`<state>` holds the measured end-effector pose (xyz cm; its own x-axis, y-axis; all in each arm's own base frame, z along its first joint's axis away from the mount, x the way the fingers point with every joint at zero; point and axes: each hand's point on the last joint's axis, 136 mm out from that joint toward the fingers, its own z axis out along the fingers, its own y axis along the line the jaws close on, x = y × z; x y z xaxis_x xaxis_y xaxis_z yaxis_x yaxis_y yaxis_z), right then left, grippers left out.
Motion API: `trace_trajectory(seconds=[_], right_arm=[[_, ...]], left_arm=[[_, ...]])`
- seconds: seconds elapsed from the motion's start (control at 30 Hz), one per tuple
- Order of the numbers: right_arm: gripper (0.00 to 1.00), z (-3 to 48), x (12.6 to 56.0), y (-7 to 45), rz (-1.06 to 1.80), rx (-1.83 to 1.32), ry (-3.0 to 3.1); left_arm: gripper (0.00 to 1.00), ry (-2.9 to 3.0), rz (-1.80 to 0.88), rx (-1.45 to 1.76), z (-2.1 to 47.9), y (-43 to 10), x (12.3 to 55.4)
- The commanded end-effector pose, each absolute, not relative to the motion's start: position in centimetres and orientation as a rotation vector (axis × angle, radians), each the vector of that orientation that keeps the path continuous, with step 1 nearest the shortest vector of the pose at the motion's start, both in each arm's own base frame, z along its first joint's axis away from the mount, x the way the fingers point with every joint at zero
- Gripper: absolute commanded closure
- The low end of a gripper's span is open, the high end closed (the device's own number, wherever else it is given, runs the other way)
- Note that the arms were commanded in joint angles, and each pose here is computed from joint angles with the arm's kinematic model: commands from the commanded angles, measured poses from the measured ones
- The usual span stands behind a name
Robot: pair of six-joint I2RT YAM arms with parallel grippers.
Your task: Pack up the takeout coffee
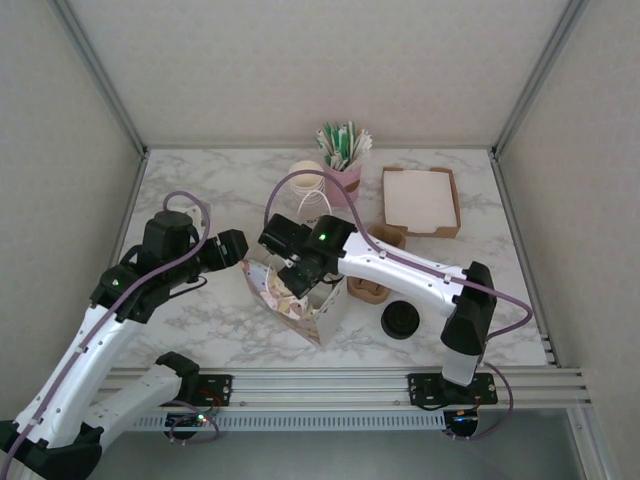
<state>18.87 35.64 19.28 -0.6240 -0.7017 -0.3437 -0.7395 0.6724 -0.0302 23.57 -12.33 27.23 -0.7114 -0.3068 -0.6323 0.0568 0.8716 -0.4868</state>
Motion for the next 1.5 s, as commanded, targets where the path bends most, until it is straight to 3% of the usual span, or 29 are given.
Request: trace_trajectory(seconds=[0.0, 0.17, 0.3, 0.6, 0.87, 1.23, 1.47], right_arm=[[1.00, 21.9, 19.3, 35.5, 0.262, -1.078, 2.516], [0.99, 23.5, 19.3, 35.3, 0.315, -1.046, 2.508], [0.92, 24.9, 19.3, 35.3, 0.362, -1.018, 2.485], [0.68, 27.7, 19.3, 35.2, 0.435, -0.976, 2.430], [0.64, 31.2, 19.7, 33.7, 0.432, -0.926, 2.331], [0.58, 40.4, 19.7, 29.3, 0.524, -0.791, 1.941], [0.31, 44.2, 19.8, 24.0, 0.495, -0.602, 1.690]], left_arm=[[0.27, 2.285, -0.613, -0.170, 27.2, -12.2, 23.2], [0.27, 2.285, -0.614, -0.171, 27.2, -12.2, 23.2], [0.27, 2.281, -0.615, -0.169, 27.3, -12.2, 23.3], [0.27, 2.271, -0.617, -0.168, 27.5, -12.1, 23.2], [0.24, 2.242, -0.625, -0.168, 28.3, -12.1, 23.3], [0.18, 2.109, -0.644, -0.159, 31.2, -11.5, 23.3], [0.09, 1.965, -0.539, -0.212, 33.7, -8.9, 23.4]])
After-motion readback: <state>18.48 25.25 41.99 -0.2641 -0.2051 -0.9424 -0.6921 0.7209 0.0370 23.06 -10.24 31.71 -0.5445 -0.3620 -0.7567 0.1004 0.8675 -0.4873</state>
